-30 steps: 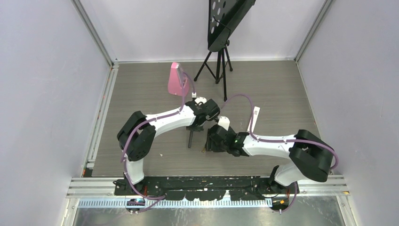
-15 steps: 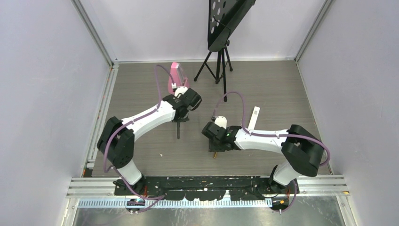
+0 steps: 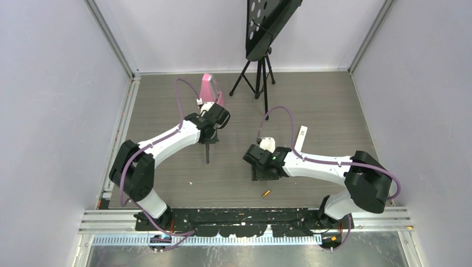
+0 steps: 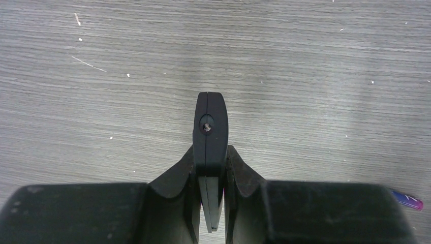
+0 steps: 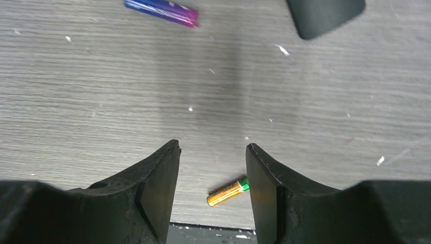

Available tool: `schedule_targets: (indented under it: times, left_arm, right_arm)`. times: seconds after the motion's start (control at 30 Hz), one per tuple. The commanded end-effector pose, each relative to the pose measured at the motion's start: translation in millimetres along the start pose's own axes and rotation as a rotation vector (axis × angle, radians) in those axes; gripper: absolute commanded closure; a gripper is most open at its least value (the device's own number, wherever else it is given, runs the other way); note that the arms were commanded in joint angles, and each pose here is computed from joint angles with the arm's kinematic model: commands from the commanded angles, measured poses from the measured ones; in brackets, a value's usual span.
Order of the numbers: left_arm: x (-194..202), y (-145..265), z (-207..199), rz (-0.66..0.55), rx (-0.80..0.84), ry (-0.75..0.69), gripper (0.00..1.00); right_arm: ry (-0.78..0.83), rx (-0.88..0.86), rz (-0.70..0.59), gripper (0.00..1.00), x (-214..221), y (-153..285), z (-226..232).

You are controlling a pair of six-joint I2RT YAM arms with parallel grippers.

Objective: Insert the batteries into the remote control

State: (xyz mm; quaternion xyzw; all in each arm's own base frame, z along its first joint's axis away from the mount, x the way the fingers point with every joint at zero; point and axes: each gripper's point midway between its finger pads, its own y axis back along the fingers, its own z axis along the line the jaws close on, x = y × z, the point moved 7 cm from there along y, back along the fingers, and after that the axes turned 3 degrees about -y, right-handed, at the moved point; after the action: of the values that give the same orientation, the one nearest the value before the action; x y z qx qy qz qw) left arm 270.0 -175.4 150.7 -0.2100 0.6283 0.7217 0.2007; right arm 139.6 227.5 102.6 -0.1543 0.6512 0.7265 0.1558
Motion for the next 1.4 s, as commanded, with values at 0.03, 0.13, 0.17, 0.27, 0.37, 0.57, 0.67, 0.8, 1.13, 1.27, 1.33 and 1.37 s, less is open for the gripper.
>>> schedule_targets:
  times: [0.03,0.13,0.17,0.27,0.37,0.57,0.67,0.8,1.13,1.27,1.33,1.37]
  left_arm:
    - [-10.4,8.5,-1.9,-0.069,0.07,0.022,1.0]
    - [-7.6,6.5,-2.5,-0.07,0.087,0.023,1.0]
    - [-6.9,5.9,-3.1,-0.07,0.092,0.022,1.0]
    - [-6.1,5.2,-3.4,-0.072,0.099,0.018,1.0]
    - [-5.1,4.2,-3.2,-0.072,0.1,0.015,1.0]
    - [-1.7,2.6,0.0,-0.07,0.104,0.021,1.0]
    - [-0.7,2.4,1.9,-0.073,0.103,0.025,1.0]
    - [0.2,1.2,3.0,-0.07,0.104,0.027,1.0]
    - [2.1,-1.3,3.5,-0.062,0.114,0.027,1.0]
    - [2.3,-0.2,5.2,-0.064,0.117,0.027,1.0]
    - [2.5,0.5,6.6,-0.067,0.118,0.03,1.0]
    - [2.5,0.8,6.9,-0.069,0.12,0.03,1.0]
  right_arm:
    - [-0.092,0.035,0.036,0.41,9.7,22.3,-17.2]
    - [-0.174,-0.03,0.108,0.32,27.6,30.6,-25.4]
    - [-0.191,-0.054,0.132,0.29,32.3,33.9,-27.1]
    - [-0.237,-0.117,0.217,0.26,44.7,40.5,-26.6]
    - [-0.241,-0.097,0.287,0.25,54.8,40.8,-30.8]
    - [-0.249,-0.034,0.404,0.34,72.4,33.3,-36.3]
    - [-0.237,0.0,0.41,0.35,75.9,30.3,-41.4]
    - [-0.225,0.03,0.411,0.38,79.2,25.3,-46.4]
    - [-0.199,0.056,0.372,0.46,76.4,20.4,-49.8]
    - [-0.158,0.083,0.317,0.42,67.3,25.9,-53.6]
    - [-0.147,0.118,0.297,0.34,65.1,31.1,-60.0]
    - [-0.15,0.134,0.282,0.3,63.5,34.0,-63.6]
